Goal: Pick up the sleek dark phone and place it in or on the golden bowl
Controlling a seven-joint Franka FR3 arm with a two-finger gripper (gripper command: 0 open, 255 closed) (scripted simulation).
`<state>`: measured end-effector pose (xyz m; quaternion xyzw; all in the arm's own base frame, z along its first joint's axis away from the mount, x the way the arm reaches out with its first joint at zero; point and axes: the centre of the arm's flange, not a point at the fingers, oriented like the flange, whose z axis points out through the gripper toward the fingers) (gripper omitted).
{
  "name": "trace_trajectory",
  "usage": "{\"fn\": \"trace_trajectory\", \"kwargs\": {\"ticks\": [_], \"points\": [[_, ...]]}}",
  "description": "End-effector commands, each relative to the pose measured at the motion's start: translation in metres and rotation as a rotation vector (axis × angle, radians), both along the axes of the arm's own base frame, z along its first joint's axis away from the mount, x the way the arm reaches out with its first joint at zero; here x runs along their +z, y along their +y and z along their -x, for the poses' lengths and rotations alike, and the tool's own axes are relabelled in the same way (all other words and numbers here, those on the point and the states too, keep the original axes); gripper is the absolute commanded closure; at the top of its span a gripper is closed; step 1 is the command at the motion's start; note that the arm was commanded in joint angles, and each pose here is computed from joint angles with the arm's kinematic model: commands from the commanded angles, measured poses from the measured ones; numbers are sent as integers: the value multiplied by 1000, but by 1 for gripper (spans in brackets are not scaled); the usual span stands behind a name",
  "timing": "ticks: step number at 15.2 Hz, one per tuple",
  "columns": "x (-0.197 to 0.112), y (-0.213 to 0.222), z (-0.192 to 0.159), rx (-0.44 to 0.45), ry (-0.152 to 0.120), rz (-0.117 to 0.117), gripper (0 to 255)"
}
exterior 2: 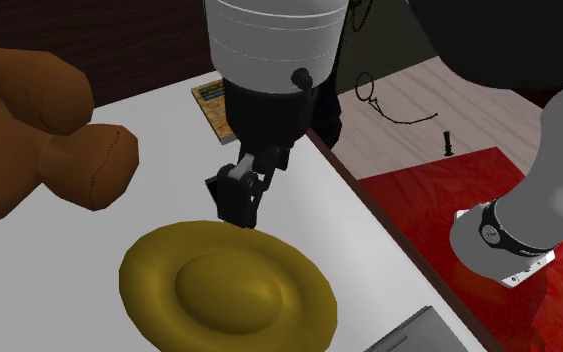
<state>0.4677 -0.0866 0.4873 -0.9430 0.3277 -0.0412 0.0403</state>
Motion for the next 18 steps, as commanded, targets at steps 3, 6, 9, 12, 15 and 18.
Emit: {"fn": "trace_trajectory", "kwargs": {"ticks": [3,6,9,12,15,18], "points": [[-36,-34,-25,-158,26,-11,0],[-62,-61,-40,-275,45,-19,0],[-89,-89,-51,-391,64,-27,0],[-116,-117,-59,-507,84,-35,0],[-127,-118,-59,-510,84,-36,0],[-143,-117,-60,-510,84,-36,0]]}}
